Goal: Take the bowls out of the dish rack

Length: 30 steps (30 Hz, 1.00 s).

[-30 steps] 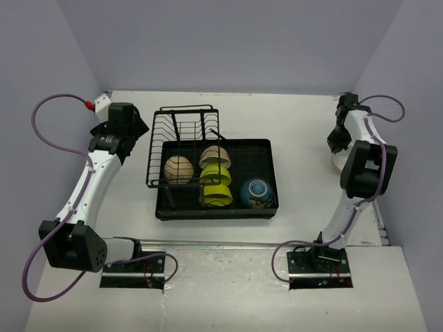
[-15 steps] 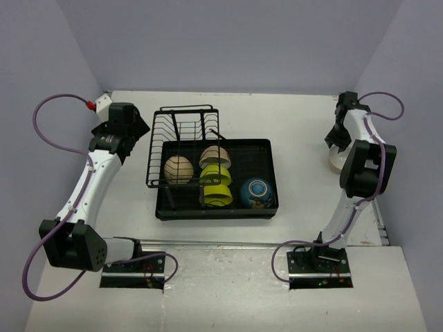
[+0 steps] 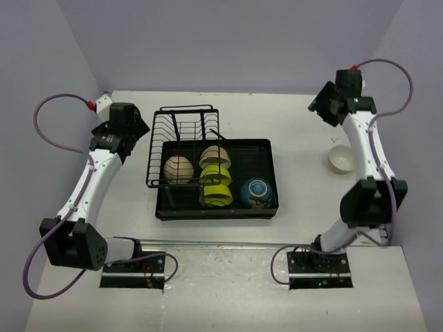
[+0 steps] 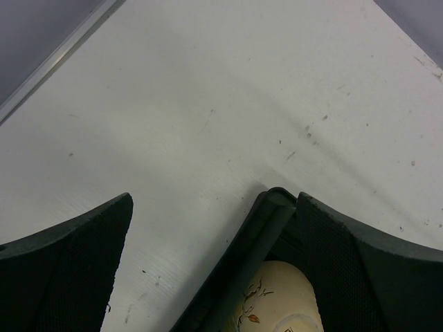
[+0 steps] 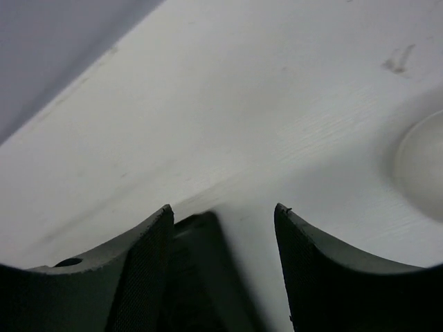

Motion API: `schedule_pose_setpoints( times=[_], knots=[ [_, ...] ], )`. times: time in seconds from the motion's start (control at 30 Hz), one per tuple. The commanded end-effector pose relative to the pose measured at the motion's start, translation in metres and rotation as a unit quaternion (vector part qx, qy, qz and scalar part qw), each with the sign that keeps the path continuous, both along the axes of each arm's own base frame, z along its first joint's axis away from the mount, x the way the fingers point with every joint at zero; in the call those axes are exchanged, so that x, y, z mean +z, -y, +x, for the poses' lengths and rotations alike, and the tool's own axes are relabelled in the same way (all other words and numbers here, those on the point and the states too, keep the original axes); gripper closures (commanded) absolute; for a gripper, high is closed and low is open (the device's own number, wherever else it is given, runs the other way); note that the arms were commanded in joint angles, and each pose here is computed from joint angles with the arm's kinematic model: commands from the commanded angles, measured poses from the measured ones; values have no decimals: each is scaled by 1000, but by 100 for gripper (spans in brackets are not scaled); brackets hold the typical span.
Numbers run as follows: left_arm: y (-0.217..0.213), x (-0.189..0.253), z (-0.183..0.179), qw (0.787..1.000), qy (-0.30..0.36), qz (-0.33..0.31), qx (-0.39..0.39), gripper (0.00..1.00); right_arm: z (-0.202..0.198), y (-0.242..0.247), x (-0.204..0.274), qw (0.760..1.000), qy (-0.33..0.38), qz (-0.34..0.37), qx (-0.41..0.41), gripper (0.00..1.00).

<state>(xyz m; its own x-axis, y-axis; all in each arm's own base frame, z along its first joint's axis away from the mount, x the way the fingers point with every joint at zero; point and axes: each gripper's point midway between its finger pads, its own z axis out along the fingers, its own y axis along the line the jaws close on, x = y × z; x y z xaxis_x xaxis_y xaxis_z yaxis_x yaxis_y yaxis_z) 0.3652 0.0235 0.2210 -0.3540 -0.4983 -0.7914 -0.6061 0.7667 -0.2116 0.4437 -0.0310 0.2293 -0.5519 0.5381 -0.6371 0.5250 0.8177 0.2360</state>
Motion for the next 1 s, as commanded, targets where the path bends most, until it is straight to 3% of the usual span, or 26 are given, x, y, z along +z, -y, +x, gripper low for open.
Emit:
schedule_pose_setpoints(
  times=[0.0,0.03,0.07,0.1,0.13,0.27,0.5,0.63,0.8,0.97],
  knots=[
    [-8,14,1,1000,19,8,19,0,-14,-87,127,941,237,208,120,39],
    [-7,16,1,1000,20,4,17,0,-25,-104,104,921,217,311,86,39],
    [-6,16,0,1000,18,2,15,0,-33,-119,113,894,233,371,90,39],
    [-4,20,1,1000,22,-1,11,0,-48,-143,127,850,248,453,100,39],
    [-5,20,1,1000,22,-2,12,0,-55,-158,130,837,243,480,104,40],
    [-3,24,-2,1000,24,-8,11,0,-74,-193,134,819,248,510,85,41],
    [-5,26,-11,999,25,-12,18,0,-103,-254,79,761,209,614,9,42],
    [-9,32,-20,999,36,-15,35,0,-105,-274,52,768,182,614,-21,42],
    [-17,35,-32,997,45,-13,66,0,-113,-319,31,759,120,637,-56,45],
    [-19,44,-37,995,60,-17,76,0,-122,-348,14,776,69,619,-100,48]
  ],
)
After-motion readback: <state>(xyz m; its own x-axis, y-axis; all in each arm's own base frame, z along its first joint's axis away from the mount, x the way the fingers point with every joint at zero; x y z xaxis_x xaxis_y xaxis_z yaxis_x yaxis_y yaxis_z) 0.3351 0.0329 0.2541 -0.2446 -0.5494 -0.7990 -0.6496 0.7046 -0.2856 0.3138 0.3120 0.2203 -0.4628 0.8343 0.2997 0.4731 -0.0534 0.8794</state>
